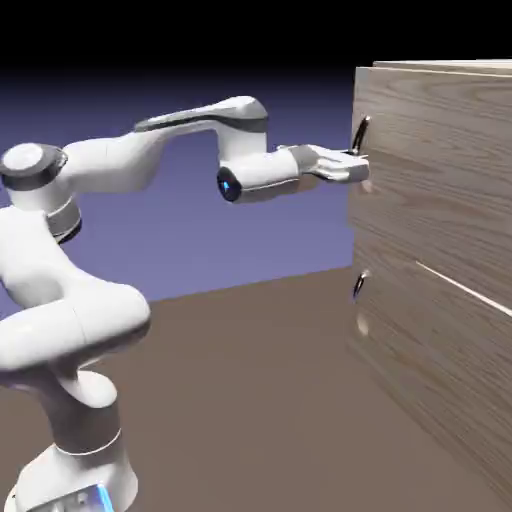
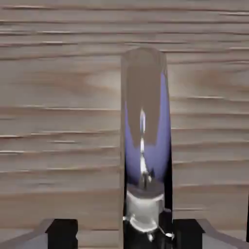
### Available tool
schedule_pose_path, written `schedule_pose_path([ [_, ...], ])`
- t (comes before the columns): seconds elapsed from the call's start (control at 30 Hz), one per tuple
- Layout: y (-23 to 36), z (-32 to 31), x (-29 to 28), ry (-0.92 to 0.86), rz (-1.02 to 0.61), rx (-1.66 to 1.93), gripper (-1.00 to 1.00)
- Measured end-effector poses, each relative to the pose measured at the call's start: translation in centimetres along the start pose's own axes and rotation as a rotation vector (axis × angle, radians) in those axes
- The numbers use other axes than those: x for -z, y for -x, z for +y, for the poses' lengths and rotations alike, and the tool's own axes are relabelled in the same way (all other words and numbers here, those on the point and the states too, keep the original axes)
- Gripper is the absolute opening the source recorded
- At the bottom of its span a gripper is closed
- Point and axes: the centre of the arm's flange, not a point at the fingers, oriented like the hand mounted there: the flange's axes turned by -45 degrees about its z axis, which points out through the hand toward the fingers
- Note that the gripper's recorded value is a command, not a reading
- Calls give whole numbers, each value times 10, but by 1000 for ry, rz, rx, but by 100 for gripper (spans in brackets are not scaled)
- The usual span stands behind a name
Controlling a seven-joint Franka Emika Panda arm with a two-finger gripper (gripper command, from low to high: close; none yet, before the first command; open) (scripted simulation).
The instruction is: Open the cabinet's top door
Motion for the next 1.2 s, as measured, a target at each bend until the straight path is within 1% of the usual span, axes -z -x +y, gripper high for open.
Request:
schedule_pose_path([
  [0.23,5,7,4,-10,50,-13,-100],
  [0.33,7,6,14,9,75,-9,-100],
  [0.7,11,-10,56,102,74,-6,-100],
  [1.2,19,-69,161,343,73,-10,-100],
])
